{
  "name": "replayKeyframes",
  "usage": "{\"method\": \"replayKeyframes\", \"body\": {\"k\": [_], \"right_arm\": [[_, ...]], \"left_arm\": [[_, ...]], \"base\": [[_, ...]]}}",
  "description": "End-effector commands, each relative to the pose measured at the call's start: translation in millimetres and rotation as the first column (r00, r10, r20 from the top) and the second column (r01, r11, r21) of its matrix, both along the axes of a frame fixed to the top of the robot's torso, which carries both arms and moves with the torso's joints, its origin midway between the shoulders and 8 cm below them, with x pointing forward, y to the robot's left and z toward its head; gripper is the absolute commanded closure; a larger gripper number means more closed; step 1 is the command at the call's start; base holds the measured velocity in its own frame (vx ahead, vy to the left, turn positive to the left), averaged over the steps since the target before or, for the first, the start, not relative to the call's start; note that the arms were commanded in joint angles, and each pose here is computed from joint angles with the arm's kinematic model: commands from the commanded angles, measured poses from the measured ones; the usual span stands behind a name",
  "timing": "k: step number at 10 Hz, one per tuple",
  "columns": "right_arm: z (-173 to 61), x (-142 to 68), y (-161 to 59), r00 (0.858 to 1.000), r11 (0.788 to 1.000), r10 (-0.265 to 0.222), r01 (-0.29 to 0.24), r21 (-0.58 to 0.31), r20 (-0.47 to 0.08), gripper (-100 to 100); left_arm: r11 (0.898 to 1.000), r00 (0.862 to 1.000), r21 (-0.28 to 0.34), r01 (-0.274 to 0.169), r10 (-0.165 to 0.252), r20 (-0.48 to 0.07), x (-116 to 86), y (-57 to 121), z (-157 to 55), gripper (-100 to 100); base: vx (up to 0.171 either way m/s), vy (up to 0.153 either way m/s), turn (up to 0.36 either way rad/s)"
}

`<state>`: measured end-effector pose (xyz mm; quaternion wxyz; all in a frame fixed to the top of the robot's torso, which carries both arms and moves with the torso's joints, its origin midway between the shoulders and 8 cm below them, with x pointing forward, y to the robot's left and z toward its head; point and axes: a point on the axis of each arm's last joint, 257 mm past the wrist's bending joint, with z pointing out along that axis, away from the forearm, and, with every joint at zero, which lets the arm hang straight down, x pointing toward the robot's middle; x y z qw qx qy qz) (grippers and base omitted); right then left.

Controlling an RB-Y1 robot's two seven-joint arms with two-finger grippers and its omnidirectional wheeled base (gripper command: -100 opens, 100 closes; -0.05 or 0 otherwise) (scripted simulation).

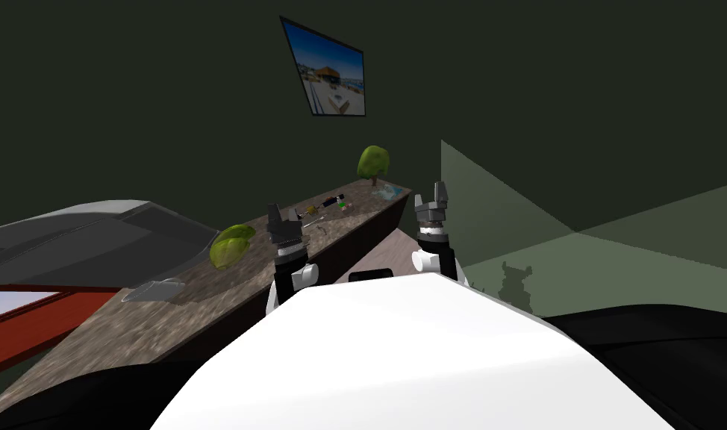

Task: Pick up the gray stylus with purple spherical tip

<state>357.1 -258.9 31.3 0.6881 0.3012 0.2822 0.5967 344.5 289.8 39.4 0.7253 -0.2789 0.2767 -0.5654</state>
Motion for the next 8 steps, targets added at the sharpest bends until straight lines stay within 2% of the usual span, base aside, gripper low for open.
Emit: {"method": "replayKeyframes", "body": {"k": [1, 4, 7, 8], "right_arm": [[0.0, 0.0, 0.0, 1.000, 1.000, 0.000, 0.000, 0.000, 0.000, 0], [0.0, 0.0, 0.0, 1.000, 1.000, 0.000, 0.000, 0.000, 0.000, 0], [0.0, 0.0, 0.0, 1.000, 1.000, 0.000, 0.000, 0.000, 0.000, 0], [0.0, 0.0, 0.0, 1.000, 1.000, 0.000, 0.000, 0.000, 0.000, 0]], "left_arm": [[1.000, 1.000, 0.021, 0.011, -0.010, -0.022, 3.0, -0.2, -3.4, -100], [0.998, 0.995, 0.050, 0.028, -0.023, -0.098, 12.7, 6.1, -17.0, -100], [0.998, 0.981, 0.057, 0.031, -0.020, -0.195, 23.2, 21.6, -35.5, -100], [0.998, 0.978, 0.054, 0.029, -0.017, -0.208, 25.0, 22.5, -38.3, -100]], "base": [[-0.002, 0.004, -0.036], [-0.007, 0.017, -0.054], [-0.013, 0.032, -0.090], [-0.010, 0.027, -0.031]]}}
